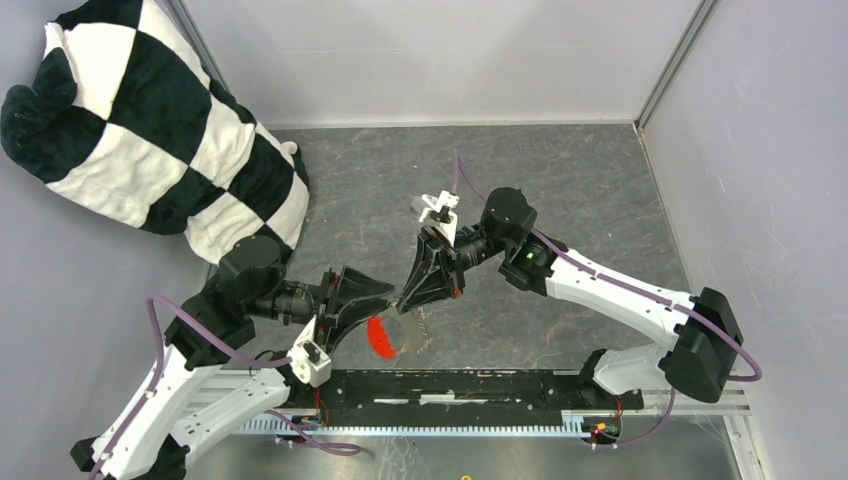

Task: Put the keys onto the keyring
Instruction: Adjust the keyring.

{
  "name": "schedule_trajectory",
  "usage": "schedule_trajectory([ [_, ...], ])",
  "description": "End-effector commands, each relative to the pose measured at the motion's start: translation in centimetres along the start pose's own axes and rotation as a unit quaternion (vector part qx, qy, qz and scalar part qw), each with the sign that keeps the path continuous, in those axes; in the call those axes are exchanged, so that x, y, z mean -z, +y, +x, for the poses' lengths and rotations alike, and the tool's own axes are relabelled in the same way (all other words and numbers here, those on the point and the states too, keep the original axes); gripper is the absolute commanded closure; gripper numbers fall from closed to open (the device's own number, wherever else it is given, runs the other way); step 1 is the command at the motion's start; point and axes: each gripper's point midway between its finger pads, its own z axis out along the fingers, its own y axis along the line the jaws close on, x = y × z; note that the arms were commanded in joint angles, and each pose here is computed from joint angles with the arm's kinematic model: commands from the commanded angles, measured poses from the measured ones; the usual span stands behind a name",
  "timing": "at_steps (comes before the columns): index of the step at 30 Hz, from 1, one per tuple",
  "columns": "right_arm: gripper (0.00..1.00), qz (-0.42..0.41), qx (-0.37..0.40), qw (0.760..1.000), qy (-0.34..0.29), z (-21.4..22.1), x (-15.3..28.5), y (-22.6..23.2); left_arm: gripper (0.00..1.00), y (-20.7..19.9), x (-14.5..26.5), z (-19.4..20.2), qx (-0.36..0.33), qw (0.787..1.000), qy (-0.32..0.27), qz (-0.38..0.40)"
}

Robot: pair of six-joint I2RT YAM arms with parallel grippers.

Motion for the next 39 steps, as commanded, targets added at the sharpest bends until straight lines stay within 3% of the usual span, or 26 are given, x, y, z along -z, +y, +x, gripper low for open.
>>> schedule_trajectory([
  [1, 0.99, 0.000, 0.027, 0.999, -0.020, -1.5, -0.2, 0.1, 0.57, 0.9, -0.2, -1.9, 0.016, 0.999, -0.046, -0.020],
  [7, 0.99, -0.012, 0.029, 0.999, -0.041, -2.3, -0.4, 0.3, 0.58, 0.1, -0.3, -2.9, 0.049, 0.996, -0.076, -0.010],
  [14, 0.99, -0.022, 0.021, 0.998, -0.050, -2.2, -0.7, 0.6, 0.61, 0.0, -0.4, -2.7, 0.029, 0.997, -0.076, -0.010],
  [24, 0.99, -0.024, 0.014, 0.999, -0.043, -1.4, -0.4, 0.9, 0.81, 1.0, 0.0, -2.4, 0.014, 0.998, -0.054, -0.033],
  [34, 0.99, -0.024, 0.012, 0.999, -0.035, -1.2, -0.4, 0.9, 0.89, 1.0, 0.1, -2.5, 0.014, 0.998, -0.054, -0.034],
  [39, 0.99, -0.027, 0.011, 0.999, -0.026, -0.9, -0.4, 1.0, 0.98, 1.3, 0.0, -2.4, 0.023, 0.998, -0.053, -0.033],
])
